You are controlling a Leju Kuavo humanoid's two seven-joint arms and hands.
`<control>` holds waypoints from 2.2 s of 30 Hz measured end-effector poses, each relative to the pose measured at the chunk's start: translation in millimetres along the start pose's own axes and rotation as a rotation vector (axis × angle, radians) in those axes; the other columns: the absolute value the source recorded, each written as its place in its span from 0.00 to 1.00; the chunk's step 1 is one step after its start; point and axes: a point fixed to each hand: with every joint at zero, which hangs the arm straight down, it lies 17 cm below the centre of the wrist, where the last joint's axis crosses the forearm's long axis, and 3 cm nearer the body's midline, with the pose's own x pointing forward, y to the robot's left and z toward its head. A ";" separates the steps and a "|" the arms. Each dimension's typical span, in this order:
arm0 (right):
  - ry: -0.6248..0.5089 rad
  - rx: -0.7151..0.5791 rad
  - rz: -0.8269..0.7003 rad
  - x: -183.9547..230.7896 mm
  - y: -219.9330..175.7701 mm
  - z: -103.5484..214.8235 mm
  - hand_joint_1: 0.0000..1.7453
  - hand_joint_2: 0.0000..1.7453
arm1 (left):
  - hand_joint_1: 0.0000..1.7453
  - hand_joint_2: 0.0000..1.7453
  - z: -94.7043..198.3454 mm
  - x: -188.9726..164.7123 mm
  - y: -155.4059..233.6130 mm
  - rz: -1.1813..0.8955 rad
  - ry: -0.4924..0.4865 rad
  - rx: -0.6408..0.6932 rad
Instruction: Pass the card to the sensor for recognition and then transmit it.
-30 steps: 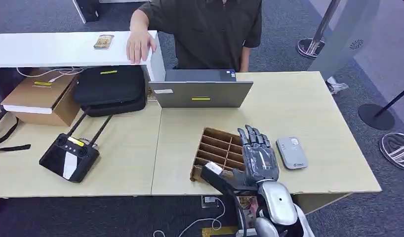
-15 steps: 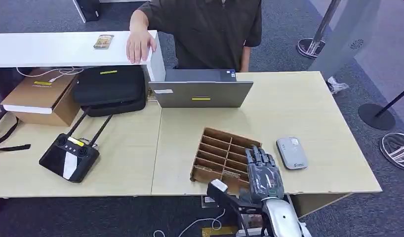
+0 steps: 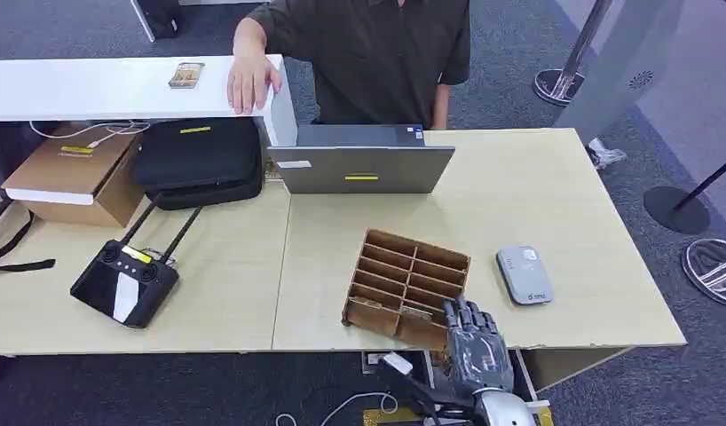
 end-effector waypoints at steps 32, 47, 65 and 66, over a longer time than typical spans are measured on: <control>-0.082 -0.012 0.096 43.7 0.8 -72.8 0.00 1.00 | 0.00 0.00 3.0 -0.6 -13.0 -0.017 0.002 -0.020; -0.042 -0.190 0.051 32.9 -67.0 -72.0 0.00 0.00 | 0.00 0.00 1.0 -0.6 -4.8 -0.017 0.004 -0.010; -0.051 -0.141 0.056 31.0 -60.7 -60.6 0.00 0.00 | 0.00 0.00 0.3 -1.4 -1.7 -0.006 0.006 -0.008; -0.054 -0.130 0.057 31.2 -58.9 -58.3 0.00 0.00 | 0.00 0.00 0.2 -1.7 -1.0 -0.003 0.009 -0.007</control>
